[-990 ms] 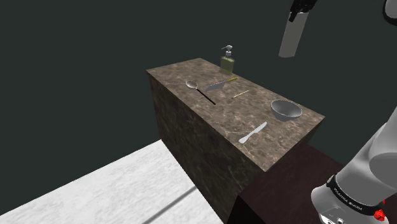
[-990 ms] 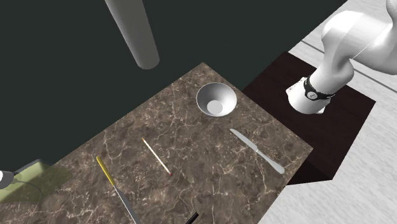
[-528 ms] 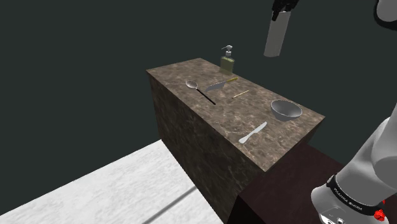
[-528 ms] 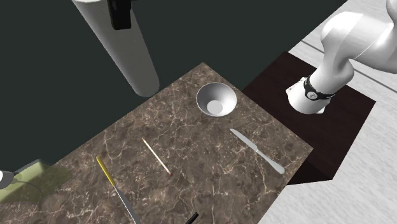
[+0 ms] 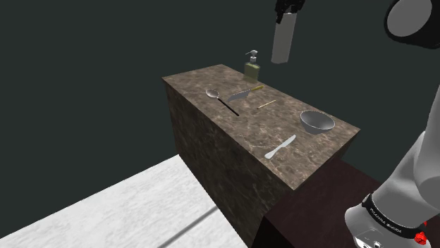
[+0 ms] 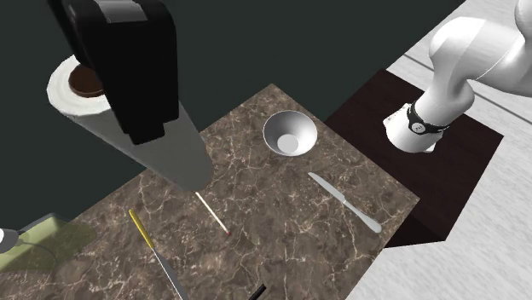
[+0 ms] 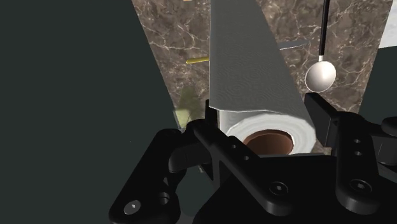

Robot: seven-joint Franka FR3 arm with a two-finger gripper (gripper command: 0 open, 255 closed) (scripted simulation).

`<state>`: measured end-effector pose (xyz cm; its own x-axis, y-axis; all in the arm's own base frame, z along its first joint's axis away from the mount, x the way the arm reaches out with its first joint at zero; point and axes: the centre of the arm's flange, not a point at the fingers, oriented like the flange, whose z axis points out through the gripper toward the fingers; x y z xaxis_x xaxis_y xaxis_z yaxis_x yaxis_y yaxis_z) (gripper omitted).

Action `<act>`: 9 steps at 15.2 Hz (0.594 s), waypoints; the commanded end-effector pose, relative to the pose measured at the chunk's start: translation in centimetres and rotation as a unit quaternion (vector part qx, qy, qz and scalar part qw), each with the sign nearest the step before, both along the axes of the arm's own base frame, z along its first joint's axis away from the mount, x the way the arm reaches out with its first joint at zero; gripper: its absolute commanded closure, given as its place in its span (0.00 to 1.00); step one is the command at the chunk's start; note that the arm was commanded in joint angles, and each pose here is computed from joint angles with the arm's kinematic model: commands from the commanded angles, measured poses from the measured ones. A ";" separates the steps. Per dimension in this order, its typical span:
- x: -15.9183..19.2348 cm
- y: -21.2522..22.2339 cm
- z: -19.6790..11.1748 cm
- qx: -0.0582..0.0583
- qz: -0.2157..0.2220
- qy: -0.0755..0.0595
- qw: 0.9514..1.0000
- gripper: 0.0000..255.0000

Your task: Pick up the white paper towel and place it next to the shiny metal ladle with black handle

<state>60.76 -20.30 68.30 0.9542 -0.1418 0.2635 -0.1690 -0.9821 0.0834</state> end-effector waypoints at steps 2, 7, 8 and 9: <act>2.4 3.0 0.4 0.000 0.000 0.000 1.000 1.00; 6.0 7.4 0.4 0.000 0.000 0.000 1.000 1.00; 6.0 7.4 -0.1 0.000 0.000 0.000 1.000 1.00; 6.0 7.4 -0.6 0.000 0.000 0.000 1.000 1.00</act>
<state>66.76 -13.00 68.10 0.9543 -0.1420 0.2628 -0.1690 -0.9821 0.0829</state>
